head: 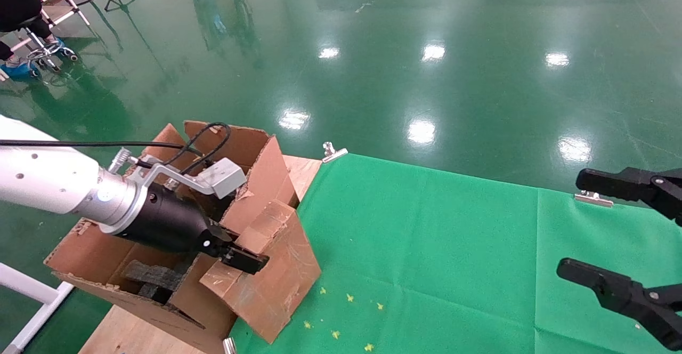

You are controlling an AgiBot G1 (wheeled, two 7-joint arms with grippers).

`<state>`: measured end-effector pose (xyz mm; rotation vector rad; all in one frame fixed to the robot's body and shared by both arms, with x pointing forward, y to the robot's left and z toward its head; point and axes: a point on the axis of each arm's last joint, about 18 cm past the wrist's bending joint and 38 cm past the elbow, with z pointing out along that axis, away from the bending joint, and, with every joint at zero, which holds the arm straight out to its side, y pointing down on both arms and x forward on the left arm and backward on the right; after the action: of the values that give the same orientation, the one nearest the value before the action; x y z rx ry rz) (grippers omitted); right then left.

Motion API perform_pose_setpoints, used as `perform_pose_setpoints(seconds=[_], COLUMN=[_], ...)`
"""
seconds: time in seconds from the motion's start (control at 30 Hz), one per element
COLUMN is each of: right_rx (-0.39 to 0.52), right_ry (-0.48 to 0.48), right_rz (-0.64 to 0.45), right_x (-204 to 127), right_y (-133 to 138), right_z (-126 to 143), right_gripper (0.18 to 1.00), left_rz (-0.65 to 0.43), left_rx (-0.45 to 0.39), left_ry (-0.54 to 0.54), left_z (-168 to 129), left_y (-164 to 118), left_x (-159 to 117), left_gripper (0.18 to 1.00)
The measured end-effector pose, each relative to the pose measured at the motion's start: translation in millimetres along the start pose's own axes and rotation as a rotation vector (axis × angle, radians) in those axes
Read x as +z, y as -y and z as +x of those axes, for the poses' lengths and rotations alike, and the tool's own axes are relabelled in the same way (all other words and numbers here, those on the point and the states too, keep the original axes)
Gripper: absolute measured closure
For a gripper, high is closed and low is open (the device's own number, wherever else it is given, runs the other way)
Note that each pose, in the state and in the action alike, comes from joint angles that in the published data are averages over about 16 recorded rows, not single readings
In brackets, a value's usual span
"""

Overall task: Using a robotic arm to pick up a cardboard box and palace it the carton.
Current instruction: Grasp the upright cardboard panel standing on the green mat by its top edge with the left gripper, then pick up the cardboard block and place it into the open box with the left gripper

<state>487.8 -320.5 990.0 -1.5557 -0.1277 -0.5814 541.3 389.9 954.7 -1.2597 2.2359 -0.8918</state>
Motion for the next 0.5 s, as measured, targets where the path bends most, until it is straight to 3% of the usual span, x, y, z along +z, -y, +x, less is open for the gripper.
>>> perform_pose_setpoints(seconds=[0.23,0.5], right_rx=[0.000,0.000], right_ry=[0.000,0.000], right_rz=[0.000,0.000], right_x=[0.0,0.0], right_y=[0.0,0.0], right_z=[0.0,0.0], right_gripper=[0.316,0.218], left_rz=[0.108,0.338], left_rx=[-0.036,-0.062], left_ry=[-0.010,0.009], left_z=[-10.8,-38.5], left_y=[16.6,48.7], left_x=[-25.0,-92.7], left_gripper=[0.800,0.875])
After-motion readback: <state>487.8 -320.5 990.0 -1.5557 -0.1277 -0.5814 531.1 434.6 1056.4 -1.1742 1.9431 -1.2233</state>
